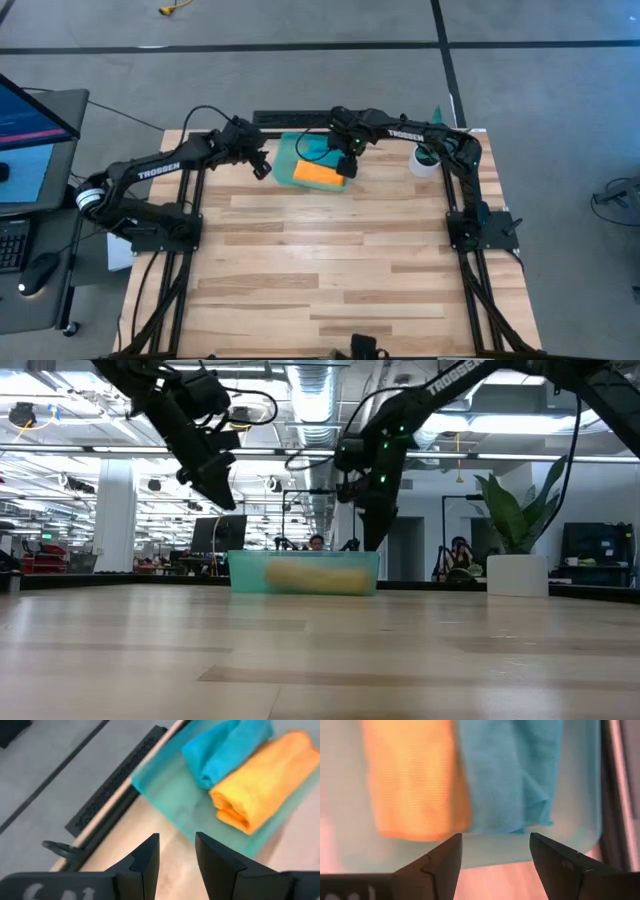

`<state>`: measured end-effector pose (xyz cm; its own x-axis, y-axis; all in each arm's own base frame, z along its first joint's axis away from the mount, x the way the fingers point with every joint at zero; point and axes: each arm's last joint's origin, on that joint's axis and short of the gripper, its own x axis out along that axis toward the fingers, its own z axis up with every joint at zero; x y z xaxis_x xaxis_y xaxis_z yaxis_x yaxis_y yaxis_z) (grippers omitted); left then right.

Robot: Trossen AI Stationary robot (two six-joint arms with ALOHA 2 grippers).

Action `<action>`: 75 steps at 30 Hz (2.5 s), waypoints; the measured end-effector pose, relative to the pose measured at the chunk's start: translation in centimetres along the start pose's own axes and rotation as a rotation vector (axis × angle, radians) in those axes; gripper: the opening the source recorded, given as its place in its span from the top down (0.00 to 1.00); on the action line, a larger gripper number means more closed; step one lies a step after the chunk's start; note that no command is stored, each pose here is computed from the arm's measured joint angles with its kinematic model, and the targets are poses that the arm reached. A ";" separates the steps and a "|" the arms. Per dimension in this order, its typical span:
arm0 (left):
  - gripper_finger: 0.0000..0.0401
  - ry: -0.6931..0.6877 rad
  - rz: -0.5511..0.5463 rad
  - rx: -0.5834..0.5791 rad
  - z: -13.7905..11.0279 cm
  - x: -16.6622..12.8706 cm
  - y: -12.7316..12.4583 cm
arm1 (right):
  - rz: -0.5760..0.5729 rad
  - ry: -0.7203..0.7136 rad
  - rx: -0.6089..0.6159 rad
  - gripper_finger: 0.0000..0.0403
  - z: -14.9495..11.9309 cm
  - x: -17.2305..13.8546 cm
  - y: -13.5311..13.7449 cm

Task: Roll microfiber towels into tight, uniform cylinder then place into a basket
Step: Return to Home Position

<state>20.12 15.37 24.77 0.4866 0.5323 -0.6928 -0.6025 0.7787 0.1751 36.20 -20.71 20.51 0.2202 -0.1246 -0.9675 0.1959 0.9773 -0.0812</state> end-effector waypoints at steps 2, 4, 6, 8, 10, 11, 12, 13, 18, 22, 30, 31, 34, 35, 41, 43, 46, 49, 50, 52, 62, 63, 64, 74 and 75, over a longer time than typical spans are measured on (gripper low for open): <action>0.71 -0.014 -0.015 -0.003 -0.7 -0.3 -0.6 | 0.059 -0.028 -0.001 0.37 -0.1 -1.1 0.2; 0.71 -0.039 -0.031 0.003 -1.4 -0.6 -1.2 | 0.097 -0.075 -0.018 0.37 0.0 -2.3 0.6; 0.71 -0.077 -0.047 0.014 -2.2 -1.1 -1.8 | 0.106 -0.110 -0.037 0.37 0.1 -3.6 1.2; 0.71 -0.123 -0.063 0.007 -2.8 -1.7 -2.3 | 0.099 -0.148 -0.050 0.37 0.1 -5.1 1.7; 0.71 -0.146 -0.084 -0.006 -3.6 -2.4 -2.7 | 0.102 -0.163 -0.050 0.37 0.0 -6.4 2.6; 0.71 -0.165 -0.095 -0.014 -4.0 -2.8 -2.9 | 0.105 -0.171 -0.057 0.37 -0.2 -7.0 3.2; 0.71 -0.176 -0.107 -0.020 -4.6 -3.3 -3.2 | 0.109 -0.179 -0.072 0.37 -0.4 -7.5 4.0; 0.71 -0.192 -0.122 -0.026 -5.0 -3.7 -3.4 | 0.112 -0.192 -0.088 0.37 -0.7 -8.0 4.9; 0.71 -0.280 -0.214 -0.050 -7.6 -5.8 -4.6 | 0.146 -0.252 -0.139 0.37 -4.2 -8.8 9.6; 0.71 -0.361 -0.306 -0.042 -9.7 -7.1 -5.4 | 0.166 -0.345 -0.143 0.37 -8.4 -9.1 12.5; 0.71 -0.652 -0.481 -0.035 -12.8 -9.7 -5.8 | 0.236 -0.644 -0.103 0.37 -16.7 -10.4 15.1; 0.71 -0.696 -0.497 -0.045 -13.0 -10.0 -5.7 | 0.251 -0.696 -0.099 0.37 -17.4 -10.6 15.3; 0.71 -0.773 -0.533 -0.063 -14.0 -10.4 -5.4 | 0.289 -0.827 -0.097 0.37 -19.5 -11.3 15.8; 0.71 -0.797 -0.543 -0.070 -14.4 -10.5 -5.3 | 0.302 -0.871 -0.099 0.37 -20.2 -11.5 15.9; 0.71 -0.826 -0.560 -0.060 -15.6 -9.6 -5.6 | 0.351 -1.001 -0.152 0.37 -23.6 -11.4 16.3; 0.71 -0.841 -0.555 -0.043 -15.8 -9.0 -6.0 | 0.355 -1.022 -0.157 0.37 -24.6 -10.8 16.3; 0.71 -0.830 -0.539 -0.014 -16.7 -7.7 -6.4 | 0.331 -1.104 -0.136 0.37 -25.9 -9.6 16.2; 0.71 -0.861 -0.517 0.001 -16.7 -7.6 -6.4 | 0.295 -1.200 -0.099 0.37 -27.2 -7.6 16.0; 0.71 -0.855 -0.513 0.008 -16.8 -7.6 -6.5 | 0.287 -1.229 -0.079 0.37 -27.6 -6.8 16.0; 0.71 -0.852 -0.505 0.009 -16.8 -7.5 -6.5 | 0.280 -1.273 -0.019 0.37 -28.4 -4.9 16.0; 0.71 -0.849 -0.483 -0.023 -16.7 -7.5 -6.4 | 0.262 -1.169 -0.011 0.37 -29.1 -3.4 15.9; 0.71 -0.849 -0.483 -0.022 -16.7 -7.5 -6.4 | 0.256 -1.163 -0.019 0.37 -29.2 -3.4 15.9; 0.71 -0.850 -0.480 -0.016 -16.7 -7.5 -6.4 | 0.255 -1.161 -0.020 0.37 -29.2 -3.3 15.9; 0.71 -0.848 -0.482 -0.018 -16.7 -7.5 -6.4 | 0.259 -1.166 -0.015 0.37 -29.2 -3.4 15.9; 0.71 -0.848 -0.482 -0.018 -16.7 -7.5 -6.4 | 0.259 -1.166 -0.015 0.37 -29.2 -3.4 15.9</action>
<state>9.73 0.88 17.12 0.9729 0.2261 0.0477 -0.2259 0.9741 -0.0104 10.71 0.25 15.48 0.9878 0.0034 -0.1560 0.0081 0.9973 0.0735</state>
